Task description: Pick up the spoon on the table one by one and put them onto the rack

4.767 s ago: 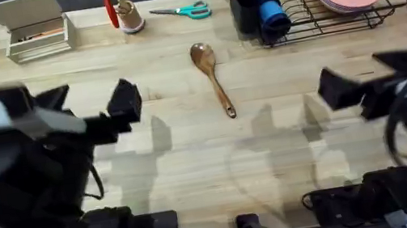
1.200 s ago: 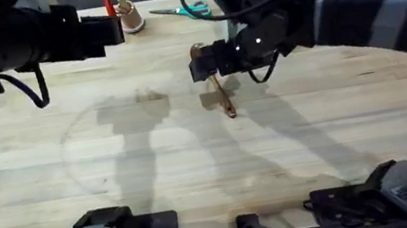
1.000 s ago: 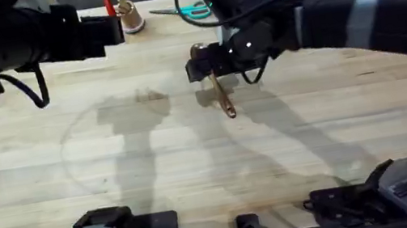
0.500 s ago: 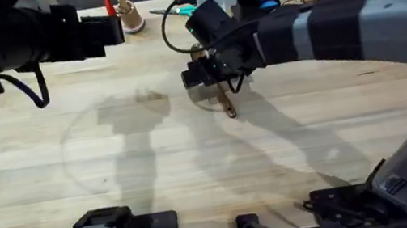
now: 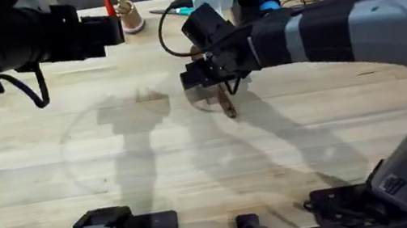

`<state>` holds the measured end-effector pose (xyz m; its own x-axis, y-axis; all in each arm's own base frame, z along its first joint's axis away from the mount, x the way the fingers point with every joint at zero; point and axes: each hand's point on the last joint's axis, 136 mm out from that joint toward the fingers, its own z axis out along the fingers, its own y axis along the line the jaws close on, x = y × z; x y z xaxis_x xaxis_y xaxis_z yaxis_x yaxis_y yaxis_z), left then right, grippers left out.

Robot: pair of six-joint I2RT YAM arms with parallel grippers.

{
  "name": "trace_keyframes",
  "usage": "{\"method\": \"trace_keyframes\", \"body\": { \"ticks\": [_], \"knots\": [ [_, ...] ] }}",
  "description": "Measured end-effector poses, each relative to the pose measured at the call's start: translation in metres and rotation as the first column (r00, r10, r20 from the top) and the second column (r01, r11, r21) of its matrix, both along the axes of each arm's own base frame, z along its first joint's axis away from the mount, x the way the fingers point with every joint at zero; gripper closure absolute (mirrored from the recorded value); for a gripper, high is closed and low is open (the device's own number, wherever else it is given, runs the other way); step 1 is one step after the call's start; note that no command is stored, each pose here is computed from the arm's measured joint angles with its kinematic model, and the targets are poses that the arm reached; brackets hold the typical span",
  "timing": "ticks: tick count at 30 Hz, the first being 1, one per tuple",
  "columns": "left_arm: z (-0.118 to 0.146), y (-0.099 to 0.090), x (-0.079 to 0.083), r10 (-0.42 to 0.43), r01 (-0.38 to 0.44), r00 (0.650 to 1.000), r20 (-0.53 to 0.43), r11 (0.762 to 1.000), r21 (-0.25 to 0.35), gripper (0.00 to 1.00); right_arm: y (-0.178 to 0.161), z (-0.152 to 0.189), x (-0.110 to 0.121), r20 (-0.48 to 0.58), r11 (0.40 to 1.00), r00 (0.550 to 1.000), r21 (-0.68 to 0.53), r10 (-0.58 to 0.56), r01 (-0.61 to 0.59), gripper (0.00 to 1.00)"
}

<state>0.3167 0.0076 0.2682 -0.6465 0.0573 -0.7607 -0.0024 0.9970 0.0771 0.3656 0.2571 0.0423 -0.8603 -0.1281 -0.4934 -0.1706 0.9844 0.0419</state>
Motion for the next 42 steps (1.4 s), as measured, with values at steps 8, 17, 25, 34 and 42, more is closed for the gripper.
{"method": "trace_keyframes", "body": {
  "ticks": [8,17,25,34,42],
  "knots": [
    [0.0,0.0,0.0,0.0,0.0,1.0,0.0,1.0,0.0,0.008,0.0,-0.001,0.0,0.01,1.0,1.0,-0.014,-0.004,0.004,0.386],
    [0.0,0.0,0.0,0.0,0.0,1.0,0.0,1.0,0.0,0.008,0.001,0.0,0.0,0.013,1.0,1.0,-0.009,-0.009,0.009,0.943],
    [0.0,0.0,0.0,0.0,0.0,1.0,0.0,1.0,0.0,0.008,0.003,0.001,0.001,0.016,1.0,1.0,-0.016,0.014,-0.014,0.961],
    [0.0,0.0,0.0,0.0,0.0,1.0,0.0,1.0,0.0,0.008,0.023,0.026,0.013,0.071,0.991,0.988,-0.023,0.135,-0.134,0.969],
    [0.0,0.0,0.0,0.0,0.0,1.0,0.0,1.0,0.0,0.007,0.037,0.095,0.029,0.219,0.974,0.95,-0.009,0.221,-0.224,0.97]
  ]
}}
